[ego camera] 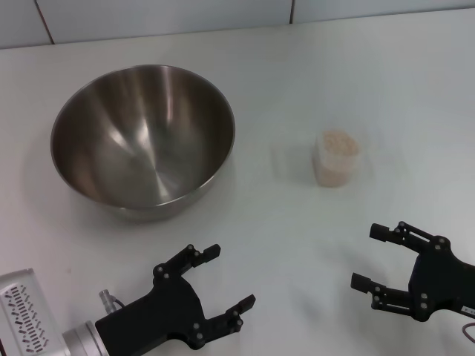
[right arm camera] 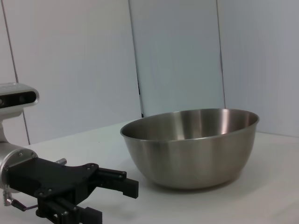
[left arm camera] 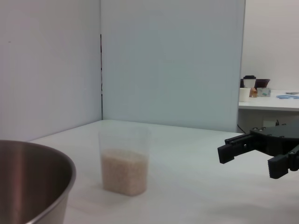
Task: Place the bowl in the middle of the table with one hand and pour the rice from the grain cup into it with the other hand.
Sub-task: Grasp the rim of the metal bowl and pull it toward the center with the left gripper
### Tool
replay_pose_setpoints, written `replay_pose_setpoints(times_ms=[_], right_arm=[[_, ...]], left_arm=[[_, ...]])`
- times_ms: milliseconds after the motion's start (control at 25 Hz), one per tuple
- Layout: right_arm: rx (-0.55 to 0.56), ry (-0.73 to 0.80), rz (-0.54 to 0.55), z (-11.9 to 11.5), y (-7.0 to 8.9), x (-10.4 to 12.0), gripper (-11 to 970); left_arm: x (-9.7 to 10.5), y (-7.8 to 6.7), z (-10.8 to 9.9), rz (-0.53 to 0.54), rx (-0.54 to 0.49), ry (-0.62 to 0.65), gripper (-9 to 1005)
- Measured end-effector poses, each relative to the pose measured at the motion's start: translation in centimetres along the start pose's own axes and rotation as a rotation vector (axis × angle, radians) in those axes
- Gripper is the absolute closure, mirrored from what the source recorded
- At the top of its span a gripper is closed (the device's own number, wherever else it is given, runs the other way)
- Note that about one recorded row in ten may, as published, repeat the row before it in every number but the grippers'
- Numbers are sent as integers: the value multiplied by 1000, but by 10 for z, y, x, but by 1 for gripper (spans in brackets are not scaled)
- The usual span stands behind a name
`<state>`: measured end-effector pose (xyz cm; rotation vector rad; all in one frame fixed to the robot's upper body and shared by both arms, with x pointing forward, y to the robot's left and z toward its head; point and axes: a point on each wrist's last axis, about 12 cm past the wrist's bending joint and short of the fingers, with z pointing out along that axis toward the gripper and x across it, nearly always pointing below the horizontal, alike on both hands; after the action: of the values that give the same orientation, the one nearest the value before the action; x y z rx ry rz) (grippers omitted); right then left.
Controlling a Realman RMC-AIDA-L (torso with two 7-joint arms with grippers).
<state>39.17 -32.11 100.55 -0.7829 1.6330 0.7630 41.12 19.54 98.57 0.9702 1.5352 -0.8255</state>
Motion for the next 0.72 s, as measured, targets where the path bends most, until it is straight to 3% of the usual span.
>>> replay_pose_setpoints(times_ms=[280, 360, 440, 480, 600, 640, 720], right_arm=[[2, 2, 0, 0, 0, 0, 120], [3, 3, 1, 0, 0, 1, 120], [4, 3, 1, 0, 0, 1, 120], [2, 2, -1, 1, -1, 0, 120], [0, 1, -3, 2, -1, 0, 121], [1, -1, -3, 2, -1, -1, 121], [1, -2, -4, 2, -1, -1, 121]], left_arm=[[0, 0, 0, 1, 0, 0, 158], [-5, -1, -2, 1, 9, -36, 164], [-24, 1, -7, 7, 8, -163, 171], [-44, 9, -14, 9, -19, -295, 174], [-58, 18, -19, 4, -40, -374, 184], [-85, 43, -35, -33, -60, -495, 187], [-101, 58, -41, -43, -59, -526, 194]])
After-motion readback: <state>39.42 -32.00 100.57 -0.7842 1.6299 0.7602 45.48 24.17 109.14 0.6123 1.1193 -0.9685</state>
